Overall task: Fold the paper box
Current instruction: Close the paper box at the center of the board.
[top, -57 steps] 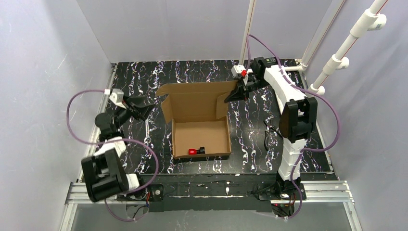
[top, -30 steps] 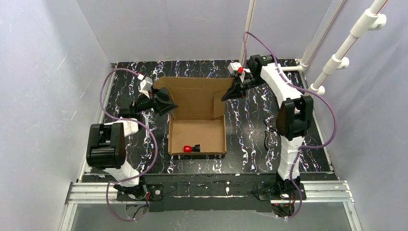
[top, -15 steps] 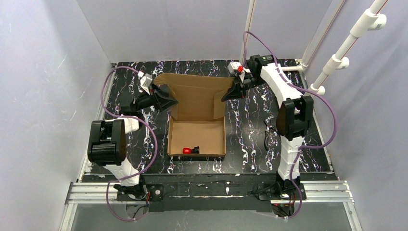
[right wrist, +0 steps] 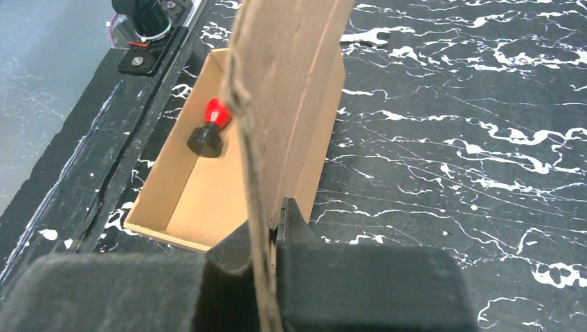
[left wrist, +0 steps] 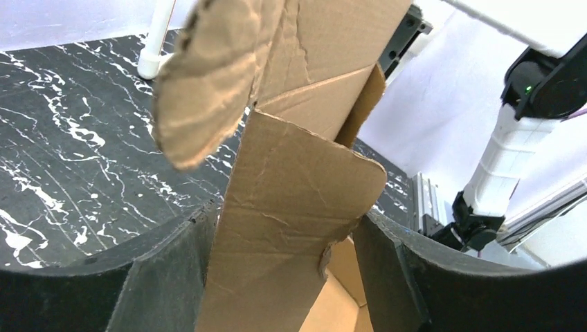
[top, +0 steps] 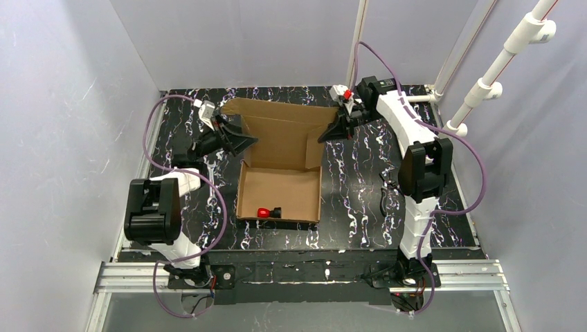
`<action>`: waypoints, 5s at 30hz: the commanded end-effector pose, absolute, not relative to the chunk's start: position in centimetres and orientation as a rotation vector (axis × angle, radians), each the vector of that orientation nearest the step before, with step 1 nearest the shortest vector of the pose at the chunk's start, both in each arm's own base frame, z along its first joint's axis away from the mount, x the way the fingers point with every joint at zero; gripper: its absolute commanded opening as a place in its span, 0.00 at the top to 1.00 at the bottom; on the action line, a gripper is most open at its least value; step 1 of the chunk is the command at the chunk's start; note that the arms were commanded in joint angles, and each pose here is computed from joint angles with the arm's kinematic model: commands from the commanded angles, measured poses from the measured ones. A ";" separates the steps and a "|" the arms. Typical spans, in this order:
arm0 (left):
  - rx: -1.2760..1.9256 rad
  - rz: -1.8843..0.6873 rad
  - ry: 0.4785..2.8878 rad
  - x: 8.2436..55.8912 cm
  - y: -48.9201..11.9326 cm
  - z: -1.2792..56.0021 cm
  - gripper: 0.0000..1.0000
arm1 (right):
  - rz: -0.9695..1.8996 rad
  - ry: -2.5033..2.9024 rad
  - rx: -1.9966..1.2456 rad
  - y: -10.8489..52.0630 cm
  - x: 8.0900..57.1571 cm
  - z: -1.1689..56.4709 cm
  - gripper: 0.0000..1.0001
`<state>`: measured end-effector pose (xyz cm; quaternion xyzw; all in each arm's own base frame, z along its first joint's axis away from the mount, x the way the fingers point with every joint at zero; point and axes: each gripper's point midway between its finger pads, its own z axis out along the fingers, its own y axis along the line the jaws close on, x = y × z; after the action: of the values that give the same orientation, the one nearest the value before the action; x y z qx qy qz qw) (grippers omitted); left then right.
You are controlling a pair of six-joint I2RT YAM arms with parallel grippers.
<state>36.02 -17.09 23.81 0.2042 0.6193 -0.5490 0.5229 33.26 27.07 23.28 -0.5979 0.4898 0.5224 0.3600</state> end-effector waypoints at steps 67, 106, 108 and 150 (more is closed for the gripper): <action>-0.220 -1.255 2.032 31.3 -15.6 12.4 0.89 | 0.906 1.260 -1.923 22.0 25.4 16.0 0.87; -0.379 -1.099 2.201 27.1 -13.6 10.8 0.83 | 0.569 1.527 -1.990 15.5 19.4 13.0 0.05; -0.381 -1.079 2.210 27.1 -13.4 10.7 0.83 | 0.522 1.557 -1.987 14.7 19.9 13.5 0.06; -1.063 -1.108 2.634 16.6 -17.9 4.1 1.00 | 0.733 1.735 -1.852 33.1 21.1 14.2 0.89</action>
<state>13.58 -16.54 3.69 -0.3214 0.8863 -0.3329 0.0170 22.33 33.54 17.44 -0.6655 0.6311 0.2859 0.2776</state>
